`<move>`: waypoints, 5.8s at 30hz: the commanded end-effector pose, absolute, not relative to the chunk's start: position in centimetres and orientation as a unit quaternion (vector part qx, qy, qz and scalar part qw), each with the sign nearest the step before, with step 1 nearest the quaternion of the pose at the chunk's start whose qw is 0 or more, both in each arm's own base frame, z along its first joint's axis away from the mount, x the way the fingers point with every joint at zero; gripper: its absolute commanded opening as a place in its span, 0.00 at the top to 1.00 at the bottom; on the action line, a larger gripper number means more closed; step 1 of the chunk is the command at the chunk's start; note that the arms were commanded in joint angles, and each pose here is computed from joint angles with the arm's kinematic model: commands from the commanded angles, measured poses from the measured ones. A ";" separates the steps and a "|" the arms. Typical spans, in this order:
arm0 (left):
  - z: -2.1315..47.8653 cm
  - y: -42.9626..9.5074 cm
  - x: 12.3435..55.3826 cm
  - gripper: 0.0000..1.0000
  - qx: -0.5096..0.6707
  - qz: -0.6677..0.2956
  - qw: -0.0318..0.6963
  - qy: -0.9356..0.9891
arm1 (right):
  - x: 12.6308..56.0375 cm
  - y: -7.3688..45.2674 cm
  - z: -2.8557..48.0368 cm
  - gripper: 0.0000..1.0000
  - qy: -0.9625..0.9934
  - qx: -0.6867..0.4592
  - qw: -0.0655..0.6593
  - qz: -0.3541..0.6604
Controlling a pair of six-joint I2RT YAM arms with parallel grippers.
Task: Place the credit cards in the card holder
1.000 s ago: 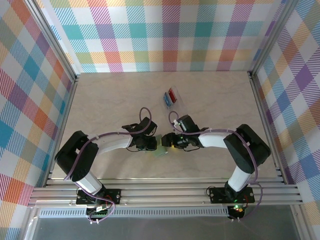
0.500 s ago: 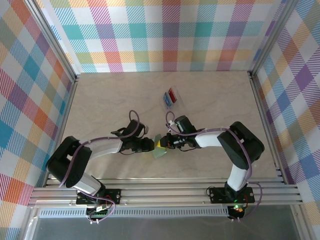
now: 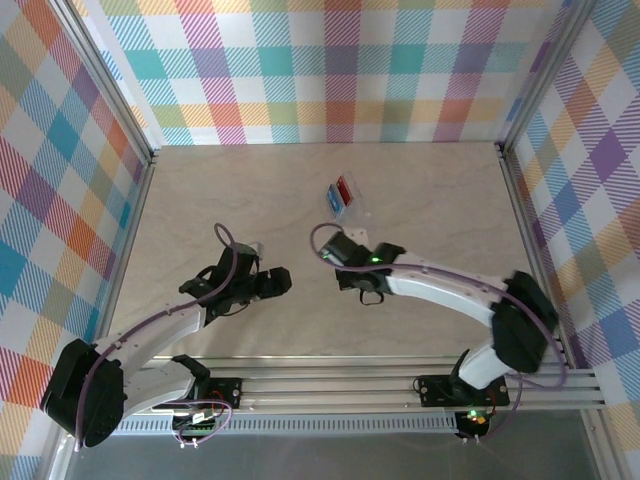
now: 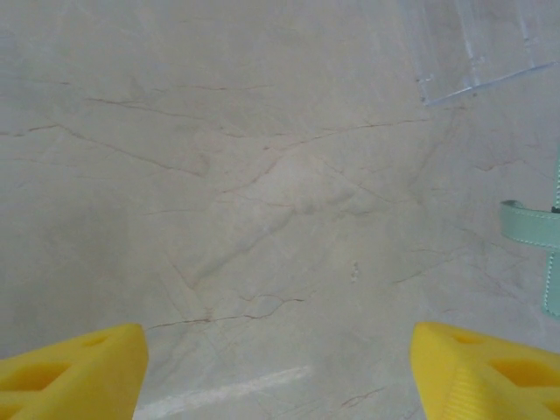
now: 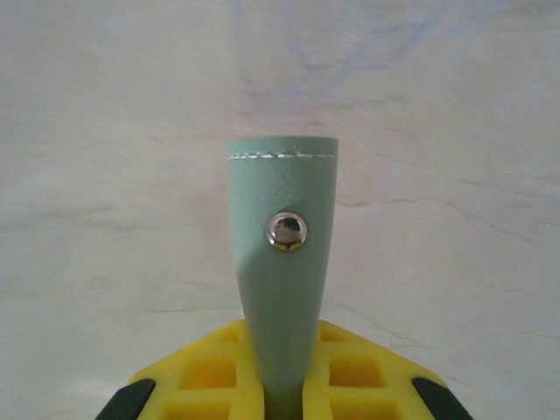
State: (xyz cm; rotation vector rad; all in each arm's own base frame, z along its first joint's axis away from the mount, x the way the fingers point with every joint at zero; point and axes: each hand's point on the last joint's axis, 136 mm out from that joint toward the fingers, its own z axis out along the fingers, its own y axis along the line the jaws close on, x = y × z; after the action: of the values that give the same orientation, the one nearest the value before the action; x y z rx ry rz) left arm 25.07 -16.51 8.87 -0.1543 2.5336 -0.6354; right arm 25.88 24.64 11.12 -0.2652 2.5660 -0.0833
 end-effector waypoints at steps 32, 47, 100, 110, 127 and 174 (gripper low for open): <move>6.3 -25.9 27.7 0.24 0.018 -0.237 0.151 0.960 | 27.4 22.9 6.5 0.55 0.962 -0.145 0.221 -0.062; 3.1 -27.7 26.8 0.30 0.058 -0.229 0.118 0.965 | 28.0 21.7 5.6 0.79 0.965 -0.135 0.210 -0.083; 0.5 -29.0 26.0 0.38 0.075 -0.237 0.087 0.965 | 25.8 27.3 3.3 1.00 0.972 -0.161 0.141 0.099; 0.5 -29.1 26.0 0.38 0.076 -0.240 0.086 0.964 | 26.0 27.9 3.0 1.00 0.972 -0.163 0.132 0.104; 0.6 -29.1 26.0 0.39 0.078 -0.239 0.087 0.964 | 25.9 27.7 1.1 1.00 0.978 -0.164 0.102 0.076; -0.5 -29.0 25.9 0.41 0.075 -0.230 0.074 0.968 | 26.4 28.3 4.1 1.00 0.968 -0.152 0.104 0.168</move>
State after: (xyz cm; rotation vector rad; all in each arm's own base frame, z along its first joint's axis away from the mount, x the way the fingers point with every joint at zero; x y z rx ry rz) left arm 27.38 -26.24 2.19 0.1308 2.8681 -0.5579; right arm 26.51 28.34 4.62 -0.4261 2.8422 0.4840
